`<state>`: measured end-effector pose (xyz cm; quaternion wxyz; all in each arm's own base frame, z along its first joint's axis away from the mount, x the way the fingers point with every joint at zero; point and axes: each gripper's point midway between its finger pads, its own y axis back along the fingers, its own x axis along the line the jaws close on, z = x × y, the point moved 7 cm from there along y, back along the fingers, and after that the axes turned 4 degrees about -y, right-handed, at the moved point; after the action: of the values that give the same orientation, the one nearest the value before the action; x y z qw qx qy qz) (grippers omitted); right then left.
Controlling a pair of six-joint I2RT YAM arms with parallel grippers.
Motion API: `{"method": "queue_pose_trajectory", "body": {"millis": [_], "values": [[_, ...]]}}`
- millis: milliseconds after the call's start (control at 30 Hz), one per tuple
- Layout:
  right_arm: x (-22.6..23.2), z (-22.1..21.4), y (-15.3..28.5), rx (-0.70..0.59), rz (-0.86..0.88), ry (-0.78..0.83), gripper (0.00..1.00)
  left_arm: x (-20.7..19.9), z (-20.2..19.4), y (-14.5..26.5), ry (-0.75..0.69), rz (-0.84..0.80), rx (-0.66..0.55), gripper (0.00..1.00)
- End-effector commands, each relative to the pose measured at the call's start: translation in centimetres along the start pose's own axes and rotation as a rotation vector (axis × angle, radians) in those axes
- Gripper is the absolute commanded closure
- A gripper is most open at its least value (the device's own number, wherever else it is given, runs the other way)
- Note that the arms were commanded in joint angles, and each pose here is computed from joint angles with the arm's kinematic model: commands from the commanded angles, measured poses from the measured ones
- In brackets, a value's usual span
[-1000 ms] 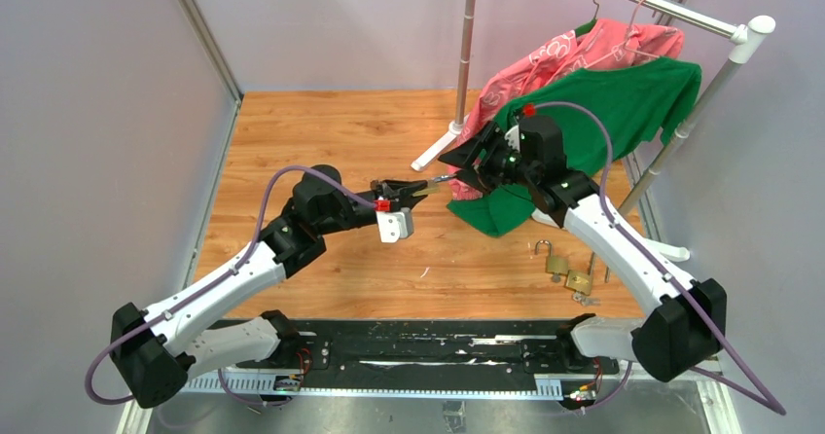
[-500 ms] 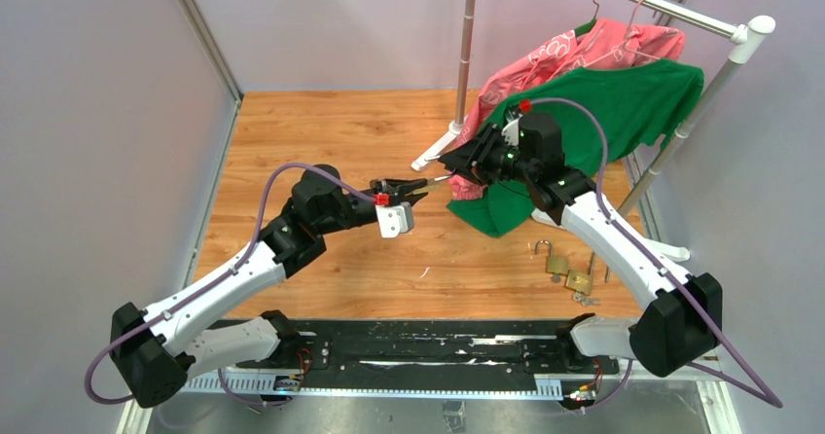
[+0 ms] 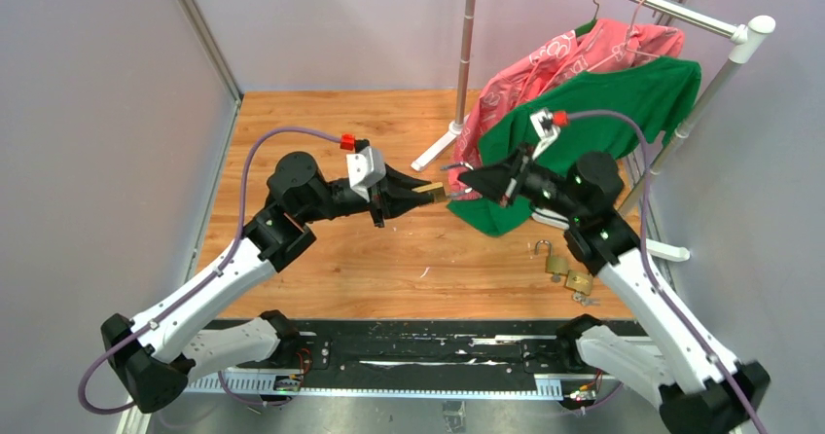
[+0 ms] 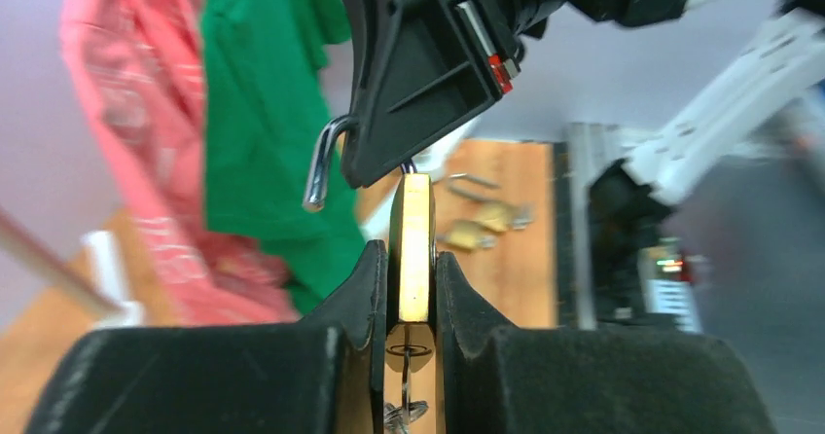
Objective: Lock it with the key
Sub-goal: Lock the lock.
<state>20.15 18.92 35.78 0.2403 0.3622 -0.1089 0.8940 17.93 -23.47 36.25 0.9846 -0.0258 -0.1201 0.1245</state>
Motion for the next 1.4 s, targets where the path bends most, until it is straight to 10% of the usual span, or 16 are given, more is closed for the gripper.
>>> {"method": "queue_pose_trajectory", "body": {"millis": [0, 433, 1367], "values": [[3.3, -0.7, 3.4, -0.069, 0.241, 0.409, 1.00, -1.7, 1.7, 0.2, 0.338, -0.127, -0.035, 1.00], [6.8, -2.0, 6.1, 0.004, 0.513, 0.609, 1.00, -0.5, 1.6, -0.9, 0.337, -0.121, -0.041, 1.00], [6.4, -5.0, 9.3, 0.110, 0.536, 0.873, 1.00, -1.3, -0.2, -2.1, 0.069, -0.391, 0.020, 1.00]]}}
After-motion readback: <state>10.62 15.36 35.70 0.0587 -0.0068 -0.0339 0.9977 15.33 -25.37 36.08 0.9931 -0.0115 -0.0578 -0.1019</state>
